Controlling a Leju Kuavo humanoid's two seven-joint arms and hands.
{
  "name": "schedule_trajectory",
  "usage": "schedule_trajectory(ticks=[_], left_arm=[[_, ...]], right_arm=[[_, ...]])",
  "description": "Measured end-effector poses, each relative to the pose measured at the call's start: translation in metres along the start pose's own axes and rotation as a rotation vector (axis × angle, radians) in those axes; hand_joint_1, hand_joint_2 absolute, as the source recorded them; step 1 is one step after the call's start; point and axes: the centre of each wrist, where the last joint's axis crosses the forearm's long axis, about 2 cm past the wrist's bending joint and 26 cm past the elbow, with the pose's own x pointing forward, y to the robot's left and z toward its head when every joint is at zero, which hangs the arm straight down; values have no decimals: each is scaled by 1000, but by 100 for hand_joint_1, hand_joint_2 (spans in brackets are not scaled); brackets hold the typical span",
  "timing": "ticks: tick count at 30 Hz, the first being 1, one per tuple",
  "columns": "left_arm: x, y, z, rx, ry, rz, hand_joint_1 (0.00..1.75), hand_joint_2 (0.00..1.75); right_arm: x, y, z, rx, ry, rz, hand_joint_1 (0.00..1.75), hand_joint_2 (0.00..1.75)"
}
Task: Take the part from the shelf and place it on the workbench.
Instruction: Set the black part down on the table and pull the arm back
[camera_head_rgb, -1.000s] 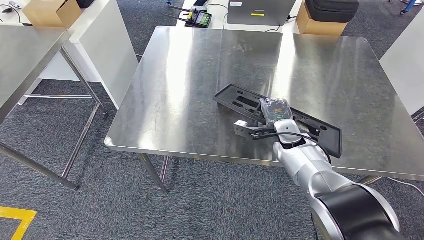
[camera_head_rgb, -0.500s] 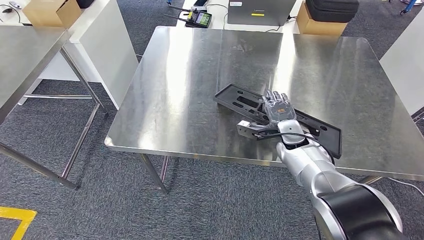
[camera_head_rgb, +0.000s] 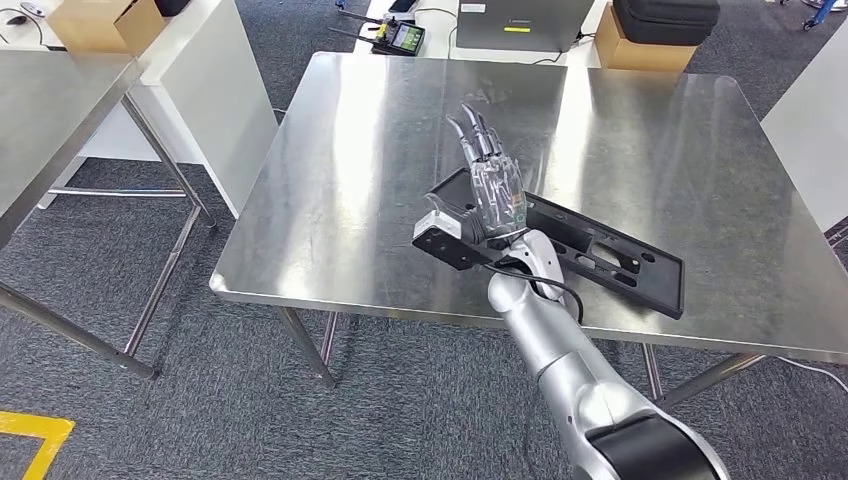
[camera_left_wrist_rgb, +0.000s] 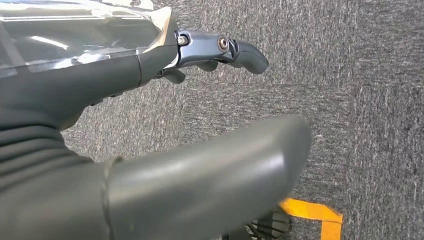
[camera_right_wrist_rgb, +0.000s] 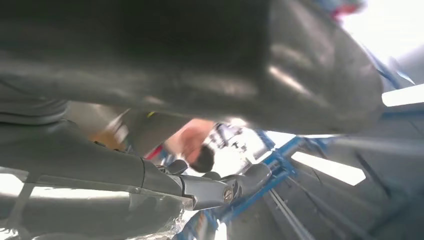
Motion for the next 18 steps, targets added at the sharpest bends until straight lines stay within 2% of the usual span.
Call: schedule_trajectory(ticks=[4, 9, 12, 15, 18], left_arm=[[0, 0, 0, 3, 9, 5, 0, 0], [-1, 1, 0, 11, 19, 18, 0, 0], [-2, 1, 0, 16, 20, 25, 0, 0], [-3, 2, 0, 23, 16, 38, 0, 0], [-5, 2, 1, 30, 16, 53, 0, 0]], right_arm=[[40, -4, -2, -104, -100, -425, 0, 0], [73, -14, 4, -162, -221, -615, 0, 0], [89, -19, 14, -188, -269, -820, 0, 0], [103, -25, 35, -205, -311, -1007, 0, 0], [116, -33, 60, -217, -346, -1117, 0, 0]])
